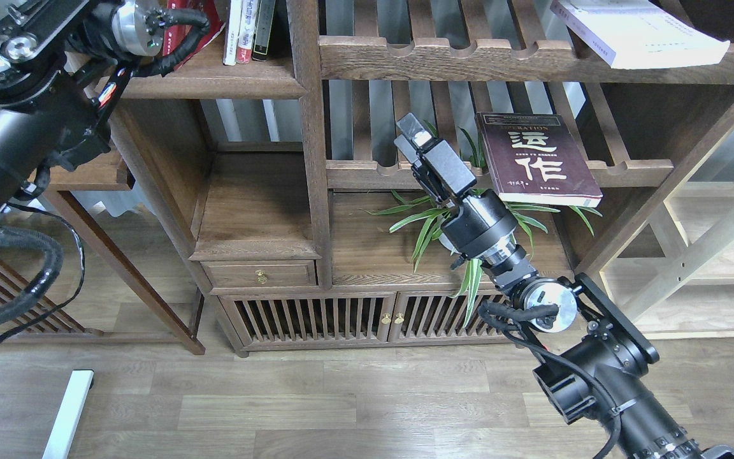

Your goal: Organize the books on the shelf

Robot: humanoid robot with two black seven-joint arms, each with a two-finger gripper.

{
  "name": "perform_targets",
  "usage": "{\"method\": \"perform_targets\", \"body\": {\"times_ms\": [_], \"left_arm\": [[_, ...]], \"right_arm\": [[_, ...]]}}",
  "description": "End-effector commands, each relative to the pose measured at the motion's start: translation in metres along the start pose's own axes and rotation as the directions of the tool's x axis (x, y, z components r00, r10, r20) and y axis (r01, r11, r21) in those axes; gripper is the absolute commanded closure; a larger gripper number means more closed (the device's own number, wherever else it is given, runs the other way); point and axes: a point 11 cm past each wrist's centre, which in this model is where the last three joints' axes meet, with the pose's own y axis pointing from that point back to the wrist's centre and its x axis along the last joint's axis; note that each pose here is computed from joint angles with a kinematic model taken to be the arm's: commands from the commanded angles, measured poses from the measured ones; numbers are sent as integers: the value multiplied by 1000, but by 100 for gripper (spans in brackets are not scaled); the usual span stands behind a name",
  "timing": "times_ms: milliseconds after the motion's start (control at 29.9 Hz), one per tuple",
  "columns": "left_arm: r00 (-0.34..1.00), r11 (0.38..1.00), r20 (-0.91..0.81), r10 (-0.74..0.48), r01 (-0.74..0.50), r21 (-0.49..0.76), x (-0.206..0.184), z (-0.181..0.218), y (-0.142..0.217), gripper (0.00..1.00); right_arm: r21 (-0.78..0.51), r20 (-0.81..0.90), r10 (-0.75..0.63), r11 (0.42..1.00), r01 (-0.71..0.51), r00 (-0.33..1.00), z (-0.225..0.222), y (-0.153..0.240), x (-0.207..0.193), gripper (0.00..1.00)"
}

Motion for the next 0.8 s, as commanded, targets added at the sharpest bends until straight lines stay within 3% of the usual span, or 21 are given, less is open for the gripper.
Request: {"method": "perform_targets", "body": {"times_ms": [0, 201, 401, 568, 669, 769], "left_arm": [[1000, 1000, -5, -2, 2, -15, -1, 9, -1, 36], [999, 999, -44, 15, -17, -34, 3, 19, -1, 36], [997, 996, -64, 51, -56, -71, 8, 36, 6, 19], [998, 994, -66, 20, -27, -108, 2, 49, 13, 13], [998, 991, -61, 1, -9, -132, 0, 56, 19, 3], [999, 988, -51, -5, -3, -152, 7, 60, 25, 2]], "right_arm": [[0, -1, 4, 1000, -4, 1000, 0, 1, 1, 16], [-3, 5, 6, 1000, -6, 1000, 3, 2, 2, 16], [5, 2, 3, 1000, -3, 1000, -1, 1, 1, 16], [9, 0, 5, 1000, -5, 1000, -3, 0, 2, 14], [9, 0, 12, 1000, -12, 1000, -2, 3, 3, 13], [10, 5, 25, 1000, -25, 1000, -1, 8, 7, 12]]}}
